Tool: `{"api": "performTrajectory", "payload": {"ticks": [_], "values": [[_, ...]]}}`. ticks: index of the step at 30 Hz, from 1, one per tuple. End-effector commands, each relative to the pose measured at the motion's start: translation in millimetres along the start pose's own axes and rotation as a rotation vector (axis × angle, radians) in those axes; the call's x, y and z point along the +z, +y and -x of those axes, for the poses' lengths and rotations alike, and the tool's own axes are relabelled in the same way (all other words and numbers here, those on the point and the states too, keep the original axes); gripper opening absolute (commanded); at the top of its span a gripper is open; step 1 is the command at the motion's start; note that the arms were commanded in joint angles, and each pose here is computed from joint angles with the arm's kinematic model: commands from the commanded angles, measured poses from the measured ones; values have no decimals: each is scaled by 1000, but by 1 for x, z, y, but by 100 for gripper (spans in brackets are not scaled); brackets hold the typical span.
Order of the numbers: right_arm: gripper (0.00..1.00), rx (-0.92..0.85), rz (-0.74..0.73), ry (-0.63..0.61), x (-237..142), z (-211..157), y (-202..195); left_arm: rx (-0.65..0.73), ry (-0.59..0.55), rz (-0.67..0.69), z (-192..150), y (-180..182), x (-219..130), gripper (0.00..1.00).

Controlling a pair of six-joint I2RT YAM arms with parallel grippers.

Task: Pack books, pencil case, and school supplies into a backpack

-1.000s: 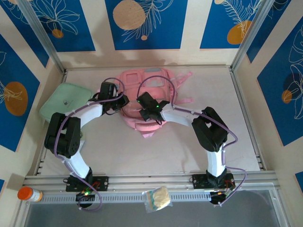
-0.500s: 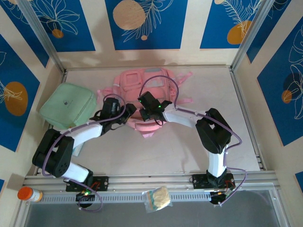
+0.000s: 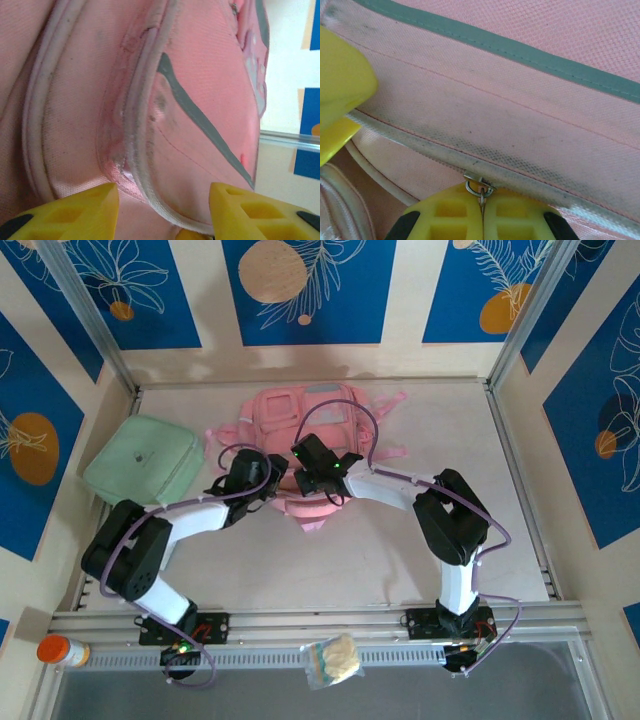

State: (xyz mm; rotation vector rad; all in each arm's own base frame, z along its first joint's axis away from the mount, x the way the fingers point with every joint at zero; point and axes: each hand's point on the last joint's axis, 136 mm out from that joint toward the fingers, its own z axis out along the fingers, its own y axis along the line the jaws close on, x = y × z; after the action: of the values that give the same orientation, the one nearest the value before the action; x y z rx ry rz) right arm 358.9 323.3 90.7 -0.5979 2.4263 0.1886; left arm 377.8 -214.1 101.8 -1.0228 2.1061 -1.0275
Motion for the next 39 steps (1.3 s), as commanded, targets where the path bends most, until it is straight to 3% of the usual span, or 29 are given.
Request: {"api": "performTrajectory", "payload": {"ticks": [1,4,12,23,31,39], "values": [[0,13,26,-20,-10,9,6,-59,-77,-32,6,-15,6,45],[0,12,22,-15,-9,8,6,-62,-112,-14,12,-14,9,40],[0,2,23,0,-16,9,9,14,-141,14,16,-17,13,0],[0,42,-32,55,-32,-14,-10,189,-149,72,24,-6,-16,0],[0,81,-44,112,-50,-48,-35,259,-92,100,32,11,-31,0],[0,156,-128,147,-68,-69,-70,367,-31,91,47,5,-40,0]]}}
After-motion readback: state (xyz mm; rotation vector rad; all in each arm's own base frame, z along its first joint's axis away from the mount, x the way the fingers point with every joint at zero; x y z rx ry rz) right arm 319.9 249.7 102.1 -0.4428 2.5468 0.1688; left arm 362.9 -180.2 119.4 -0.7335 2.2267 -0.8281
